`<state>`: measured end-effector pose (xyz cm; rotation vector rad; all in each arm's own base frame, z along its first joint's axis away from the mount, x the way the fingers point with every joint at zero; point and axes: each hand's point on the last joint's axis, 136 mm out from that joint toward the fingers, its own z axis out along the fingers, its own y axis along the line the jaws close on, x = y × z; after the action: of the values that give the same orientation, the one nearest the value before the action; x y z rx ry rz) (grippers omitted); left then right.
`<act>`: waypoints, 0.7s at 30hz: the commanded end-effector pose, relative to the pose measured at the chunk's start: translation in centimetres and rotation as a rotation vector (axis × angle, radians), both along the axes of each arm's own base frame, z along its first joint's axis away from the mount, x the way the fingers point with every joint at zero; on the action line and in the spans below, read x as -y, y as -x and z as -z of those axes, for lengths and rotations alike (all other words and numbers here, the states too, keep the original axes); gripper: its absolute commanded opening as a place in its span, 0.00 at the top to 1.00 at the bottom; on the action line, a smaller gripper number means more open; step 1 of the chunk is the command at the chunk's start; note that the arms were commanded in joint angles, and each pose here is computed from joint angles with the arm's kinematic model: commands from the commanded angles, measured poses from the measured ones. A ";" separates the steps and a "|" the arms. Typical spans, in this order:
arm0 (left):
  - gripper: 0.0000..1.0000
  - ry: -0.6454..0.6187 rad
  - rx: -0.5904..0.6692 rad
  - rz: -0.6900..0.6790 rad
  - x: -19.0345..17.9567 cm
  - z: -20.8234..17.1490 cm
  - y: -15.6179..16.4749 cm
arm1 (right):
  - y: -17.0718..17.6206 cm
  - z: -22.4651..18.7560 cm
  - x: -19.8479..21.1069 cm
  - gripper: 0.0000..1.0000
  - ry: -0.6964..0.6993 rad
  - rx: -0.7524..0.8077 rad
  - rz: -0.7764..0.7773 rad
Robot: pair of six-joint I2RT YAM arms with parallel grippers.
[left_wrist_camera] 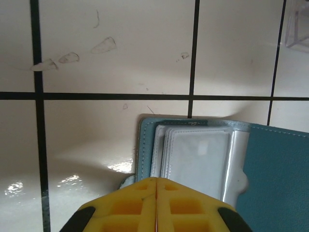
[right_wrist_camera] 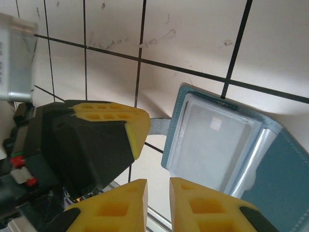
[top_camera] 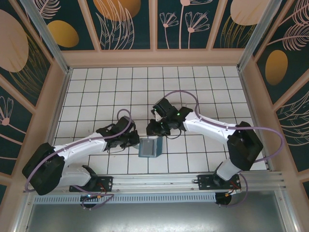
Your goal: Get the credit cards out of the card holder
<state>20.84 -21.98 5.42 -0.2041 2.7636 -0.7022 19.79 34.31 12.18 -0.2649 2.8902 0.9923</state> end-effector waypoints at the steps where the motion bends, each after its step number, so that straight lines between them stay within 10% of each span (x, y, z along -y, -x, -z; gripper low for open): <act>1: 0.92 0.021 0.003 -0.029 -0.6 -0.2 0.1 | 0.2 1.3 -1.0 0.78 0.007 -0.035 0.046; 21: 0.91 0.025 -0.015 -0.042 -1.9 0.9 0.9 | 2.5 7.7 -4.7 0.71 0.049 -0.154 -0.003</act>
<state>20.13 -20.17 4.94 -0.2650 2.7461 -0.7187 17.32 38.36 4.76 -0.2111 3.0567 0.9623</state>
